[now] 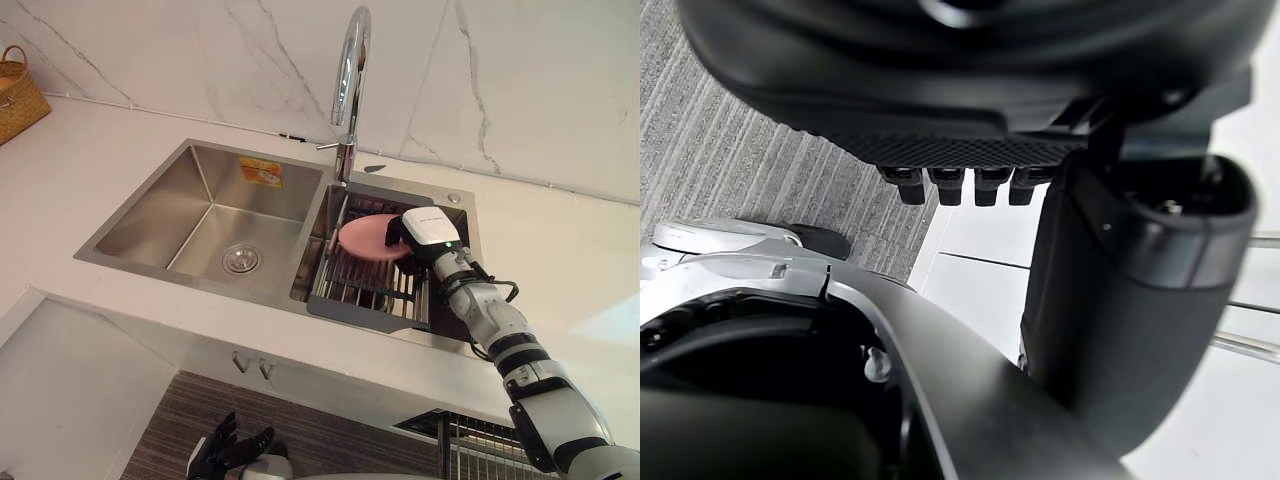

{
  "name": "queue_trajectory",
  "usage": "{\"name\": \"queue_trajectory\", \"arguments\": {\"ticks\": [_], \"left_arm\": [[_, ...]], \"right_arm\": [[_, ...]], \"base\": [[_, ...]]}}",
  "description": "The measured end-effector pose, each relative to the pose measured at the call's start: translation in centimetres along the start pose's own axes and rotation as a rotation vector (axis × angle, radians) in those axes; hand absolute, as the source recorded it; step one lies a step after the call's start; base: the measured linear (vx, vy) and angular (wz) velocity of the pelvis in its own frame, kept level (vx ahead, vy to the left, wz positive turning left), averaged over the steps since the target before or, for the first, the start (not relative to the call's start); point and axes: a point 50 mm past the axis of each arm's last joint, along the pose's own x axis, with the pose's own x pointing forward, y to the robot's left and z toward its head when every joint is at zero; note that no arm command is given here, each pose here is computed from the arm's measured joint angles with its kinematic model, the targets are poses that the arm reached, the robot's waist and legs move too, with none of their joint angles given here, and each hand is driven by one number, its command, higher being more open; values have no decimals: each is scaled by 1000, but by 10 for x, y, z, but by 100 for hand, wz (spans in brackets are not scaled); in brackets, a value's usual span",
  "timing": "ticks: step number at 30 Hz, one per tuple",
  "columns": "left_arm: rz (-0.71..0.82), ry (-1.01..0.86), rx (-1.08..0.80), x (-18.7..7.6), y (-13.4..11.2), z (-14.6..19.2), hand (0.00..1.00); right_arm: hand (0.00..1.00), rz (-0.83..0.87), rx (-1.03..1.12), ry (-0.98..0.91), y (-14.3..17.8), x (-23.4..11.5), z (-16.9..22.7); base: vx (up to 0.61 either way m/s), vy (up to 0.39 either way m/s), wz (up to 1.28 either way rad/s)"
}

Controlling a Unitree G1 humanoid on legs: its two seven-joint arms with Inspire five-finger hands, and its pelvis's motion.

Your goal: Walk over to the sink, pick up the cup, carry it to the dishwasher, place the cup inside the dishwasher, then close the dishwasher door

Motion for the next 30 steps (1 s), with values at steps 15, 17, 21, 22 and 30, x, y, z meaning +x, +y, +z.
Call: {"name": "queue_trajectory", "arguments": {"ticks": [15,17,21,22,30], "left_arm": [[-15,-25,2,2,1,8,100],[-15,-26,-3,2,1,8,100],[-16,-28,-7,2,1,8,100],[-15,-29,-7,2,1,8,100],[-10,-30,-5,2,3,7,100]], "right_arm": [[0,-29,65,7,-8,5,2],[0,-40,87,1,-9,5,2],[0,-85,119,-43,-18,5,10],[0,-111,144,-54,-20,1,12],[0,-280,243,-199,-41,-28,39]], "base": [[-2,0,0],[-18,5,-5],[2,7,-10],[23,1,-5],[10,0,-11]]}}
